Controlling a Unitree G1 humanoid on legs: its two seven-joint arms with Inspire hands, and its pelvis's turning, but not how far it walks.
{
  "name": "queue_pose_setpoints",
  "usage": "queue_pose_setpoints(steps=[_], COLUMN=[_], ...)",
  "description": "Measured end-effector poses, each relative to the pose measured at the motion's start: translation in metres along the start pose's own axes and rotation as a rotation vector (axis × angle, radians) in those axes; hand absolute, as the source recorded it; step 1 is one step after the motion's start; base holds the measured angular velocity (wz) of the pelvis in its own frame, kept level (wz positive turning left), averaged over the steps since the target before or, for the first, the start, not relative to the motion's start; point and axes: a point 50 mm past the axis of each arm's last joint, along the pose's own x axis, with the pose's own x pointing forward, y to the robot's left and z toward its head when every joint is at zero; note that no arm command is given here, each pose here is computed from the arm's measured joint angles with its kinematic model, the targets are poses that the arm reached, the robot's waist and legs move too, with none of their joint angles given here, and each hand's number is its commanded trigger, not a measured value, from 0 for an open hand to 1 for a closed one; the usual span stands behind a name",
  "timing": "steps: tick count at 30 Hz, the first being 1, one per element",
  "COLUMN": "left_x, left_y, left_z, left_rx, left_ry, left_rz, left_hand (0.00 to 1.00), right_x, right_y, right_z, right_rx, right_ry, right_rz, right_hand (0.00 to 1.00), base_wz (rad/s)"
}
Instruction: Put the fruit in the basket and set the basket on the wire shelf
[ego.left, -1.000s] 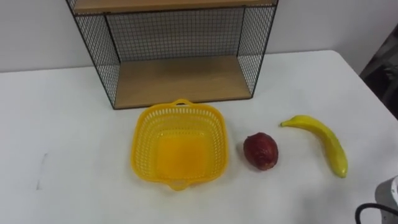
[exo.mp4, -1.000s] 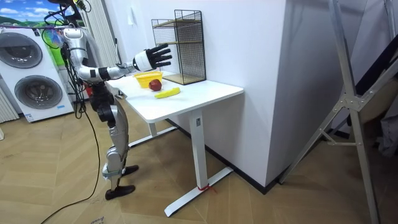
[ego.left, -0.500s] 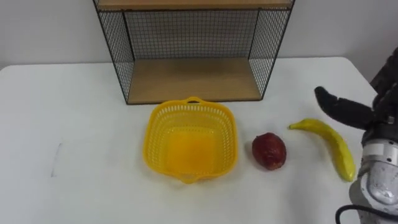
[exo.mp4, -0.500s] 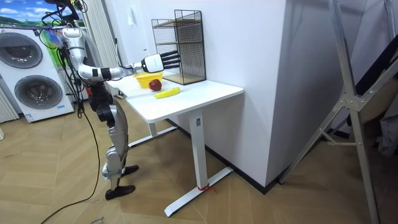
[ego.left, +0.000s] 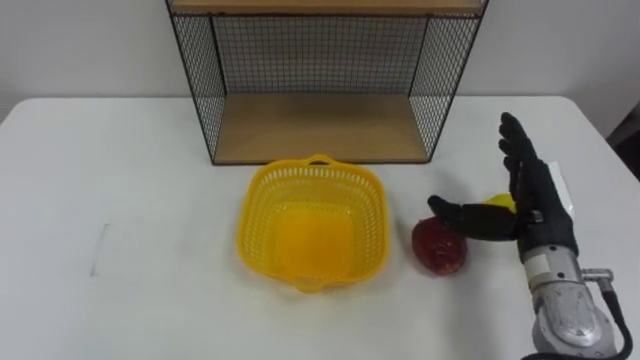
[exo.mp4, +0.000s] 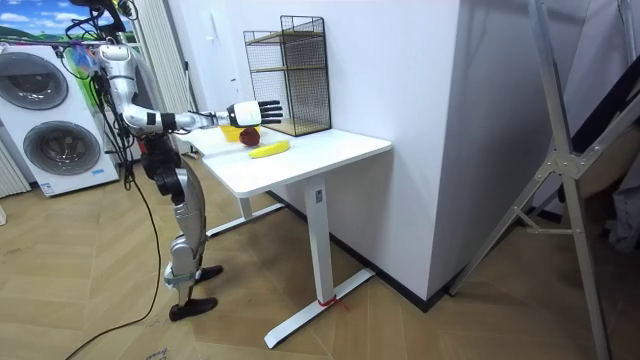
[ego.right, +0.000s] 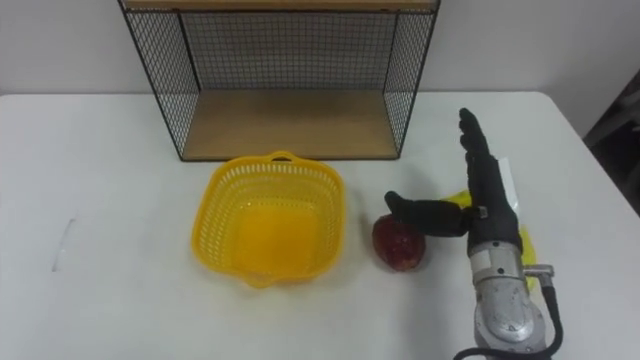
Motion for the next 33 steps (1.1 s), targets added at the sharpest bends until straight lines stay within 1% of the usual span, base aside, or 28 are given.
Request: queue_pose_setpoints(steps=[7, 12, 15, 19, 25, 30, 33], left_x=[0.0, 0.0, 0.001, 0.001, 0.0, 0.001, 0.001], left_y=[0.0, -0.001, -0.001, -0.002, -0.002, -0.002, -0.003], left_z=[0.002, -0.001, 0.002, 0.002, -0.001, -0.002, 0.0], left_rx=[0.0, 0.008, 0.011, 0.018, 0.022, 0.033, 0.05], left_ry=[-0.006, 0.003, -0.003, 0.0, 0.018, 0.028, 0.026], left_rz=[0.002, -0.005, -0.005, -0.008, -0.01, -0.011, -0.013], left_hand=[0.0, 0.0, 0.0, 0.0, 0.0, 0.0, 0.0], right_x=[-0.002, -0.004, -0.006, -0.011, -0.014, -0.019, -0.02], right_y=[0.004, 0.006, 0.008, 0.016, 0.023, 0.023, 0.024], right_z=[-0.003, -0.004, -0.014, -0.022, -0.029, -0.039, -0.04], right_rx=[-0.061, -0.073, -0.096, -0.074, -0.073, -0.081, -0.091], right_ry=[0.004, 0.01, 0.049, 0.091, 0.126, 0.185, 0.185], right_rz=[0.055, 0.074, 0.084, 0.116, 0.147, 0.165, 0.168], right_hand=[0.0, 0.0, 0.0, 0.0, 0.0, 0.0, 0.0], base_wz=[0.0, 0.0, -0.02, -0.03, 0.0, 0.03, 0.07])
